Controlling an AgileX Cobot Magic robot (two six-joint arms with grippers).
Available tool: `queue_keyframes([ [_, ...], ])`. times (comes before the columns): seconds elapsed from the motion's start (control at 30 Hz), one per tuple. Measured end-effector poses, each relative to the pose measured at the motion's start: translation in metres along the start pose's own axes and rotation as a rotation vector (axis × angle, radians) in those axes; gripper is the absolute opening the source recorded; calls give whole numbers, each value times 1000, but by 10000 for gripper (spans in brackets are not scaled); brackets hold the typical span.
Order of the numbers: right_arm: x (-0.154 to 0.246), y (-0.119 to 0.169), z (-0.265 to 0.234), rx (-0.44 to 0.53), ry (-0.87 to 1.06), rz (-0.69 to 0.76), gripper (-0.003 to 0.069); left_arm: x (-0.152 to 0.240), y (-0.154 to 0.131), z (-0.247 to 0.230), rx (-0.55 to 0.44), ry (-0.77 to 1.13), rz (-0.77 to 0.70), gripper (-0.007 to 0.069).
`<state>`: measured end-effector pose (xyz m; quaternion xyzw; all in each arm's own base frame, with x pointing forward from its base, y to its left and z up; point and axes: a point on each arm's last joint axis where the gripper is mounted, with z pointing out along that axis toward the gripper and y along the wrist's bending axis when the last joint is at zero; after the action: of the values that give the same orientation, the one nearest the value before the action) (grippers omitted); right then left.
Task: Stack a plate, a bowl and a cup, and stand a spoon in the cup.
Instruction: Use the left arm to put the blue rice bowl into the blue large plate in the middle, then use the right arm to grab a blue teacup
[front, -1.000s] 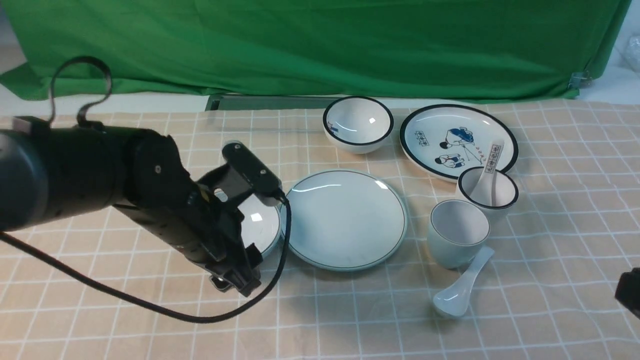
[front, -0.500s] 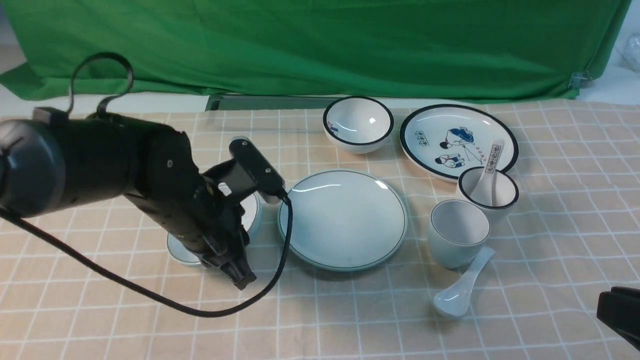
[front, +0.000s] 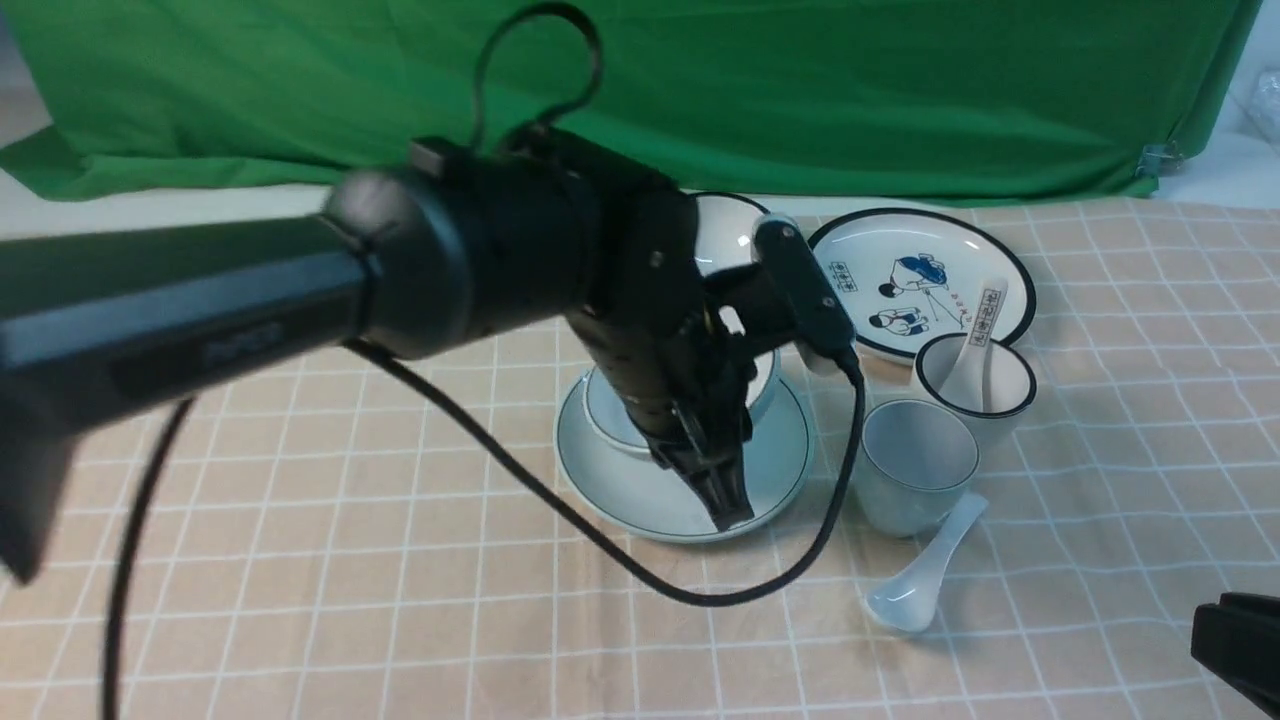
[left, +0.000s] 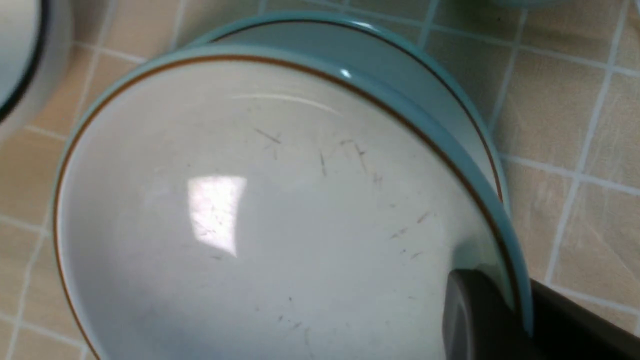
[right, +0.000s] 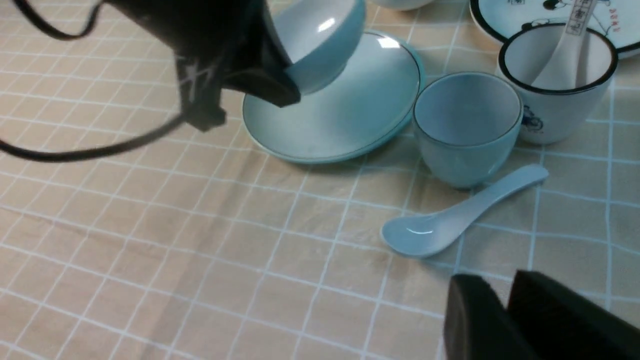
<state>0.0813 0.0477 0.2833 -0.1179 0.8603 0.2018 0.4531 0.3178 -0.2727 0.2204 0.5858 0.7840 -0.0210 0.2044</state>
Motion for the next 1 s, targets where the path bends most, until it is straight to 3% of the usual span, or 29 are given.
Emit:
queue_keyframes([
  [0.13, 3, 0, 0, 1, 37, -3, 147, -3, 1, 34, 27, 85, 24, 30],
  [0.27, 4, 0, 0, 1, 41, -13, 151, -5, 2, 36, 18, 84, 31, 39],
  [0.4, 4, 0, 0, 1, 41, -27, 186, -4, 1, 38, 28, 92, 27, 111],
  [0.5, 4, 0, 1, 2, 45, -29, 262, -3, -1, 40, 53, 103, 11, 225],
  [0.53, 2, 0, 2, 3, 57, -31, 314, -3, -3, 40, 67, 104, 0, 315],
  [0.57, 2, 0, 2, 3, 59, -36, 318, -3, -3, 40, 67, 104, -1, 325],
  [0.6, -2, 1, 4, 4, 77, -36, 345, -3, -4, 39, 82, 99, -23, 400],
  [0.7, -14, 4, 9, 3, 134, -98, 344, -5, -6, 25, 99, 89, -93, 494],
  [0.83, -32, 6, 25, -2, 267, -179, 301, -7, -6, -23, 86, 60, -224, 480],
  [0.93, -56, 10, 44, -10, 335, -223, 260, -5, -8, -88, 38, -44, -263, 332],
  [0.97, -68, 10, 57, -12, 361, -241, 252, -2, -11, -114, 9, -107, -270, 231],
  [1.0, -69, 11, 59, -12, 364, -243, 251, -1, -11, -119, 5, -114, -271, 216],
])
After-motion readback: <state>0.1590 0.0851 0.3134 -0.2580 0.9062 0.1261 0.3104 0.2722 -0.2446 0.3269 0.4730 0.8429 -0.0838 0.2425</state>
